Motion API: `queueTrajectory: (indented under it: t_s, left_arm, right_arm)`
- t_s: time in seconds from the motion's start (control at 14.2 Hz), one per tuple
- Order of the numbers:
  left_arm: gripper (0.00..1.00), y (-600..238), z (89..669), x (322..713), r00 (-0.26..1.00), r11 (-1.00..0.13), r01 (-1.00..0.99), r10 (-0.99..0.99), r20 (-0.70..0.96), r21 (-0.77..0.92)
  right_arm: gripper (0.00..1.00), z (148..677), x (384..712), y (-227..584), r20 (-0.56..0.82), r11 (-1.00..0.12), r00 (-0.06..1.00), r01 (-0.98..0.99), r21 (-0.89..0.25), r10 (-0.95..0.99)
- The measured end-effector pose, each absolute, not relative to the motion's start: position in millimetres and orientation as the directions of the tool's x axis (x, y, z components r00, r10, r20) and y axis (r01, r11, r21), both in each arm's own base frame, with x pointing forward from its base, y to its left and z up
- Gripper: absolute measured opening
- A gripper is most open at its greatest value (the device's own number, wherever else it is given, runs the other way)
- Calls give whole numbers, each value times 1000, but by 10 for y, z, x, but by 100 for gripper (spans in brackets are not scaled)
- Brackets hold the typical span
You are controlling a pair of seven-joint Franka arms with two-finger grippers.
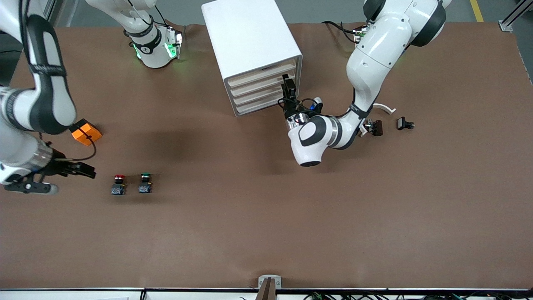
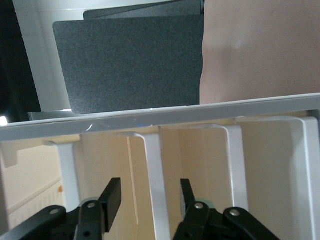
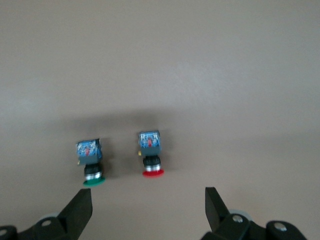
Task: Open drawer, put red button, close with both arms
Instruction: 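Grasp the drawer handle with the left gripper while the right gripper reaches the button, then pull the drawer open with the left gripper while the right gripper grasps the button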
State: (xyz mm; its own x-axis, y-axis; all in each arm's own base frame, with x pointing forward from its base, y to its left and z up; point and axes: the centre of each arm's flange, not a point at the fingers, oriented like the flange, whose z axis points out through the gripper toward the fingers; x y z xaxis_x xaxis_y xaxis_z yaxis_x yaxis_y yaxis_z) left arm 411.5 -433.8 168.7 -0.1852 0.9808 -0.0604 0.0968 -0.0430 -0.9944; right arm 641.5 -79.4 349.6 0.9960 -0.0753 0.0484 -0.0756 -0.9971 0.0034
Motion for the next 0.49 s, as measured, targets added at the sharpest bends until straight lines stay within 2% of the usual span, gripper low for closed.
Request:
queueTrajectory:
  t_s: [0.21, 0.42, 0.49]
  left_arm:
    - [52, -4447, 1595, 3870, -125, -24, 93, 991, -36, -995]
    - [49, -4530, 1571, 3746, -102, -21, 92, 994, -31, -996]
    - [43, -4534, 1571, 3742, -101, -21, 92, 994, -31, -996]
  right_arm:
    - [100, 2928, 6531, -791, 69, -997, 995, -72, 15, -71]
    - [100, 2609, 6569, -802, 80, -997, 994, -72, 21, -70]
    - [100, 2529, 6577, -805, 84, -997, 994, -72, 23, -69]
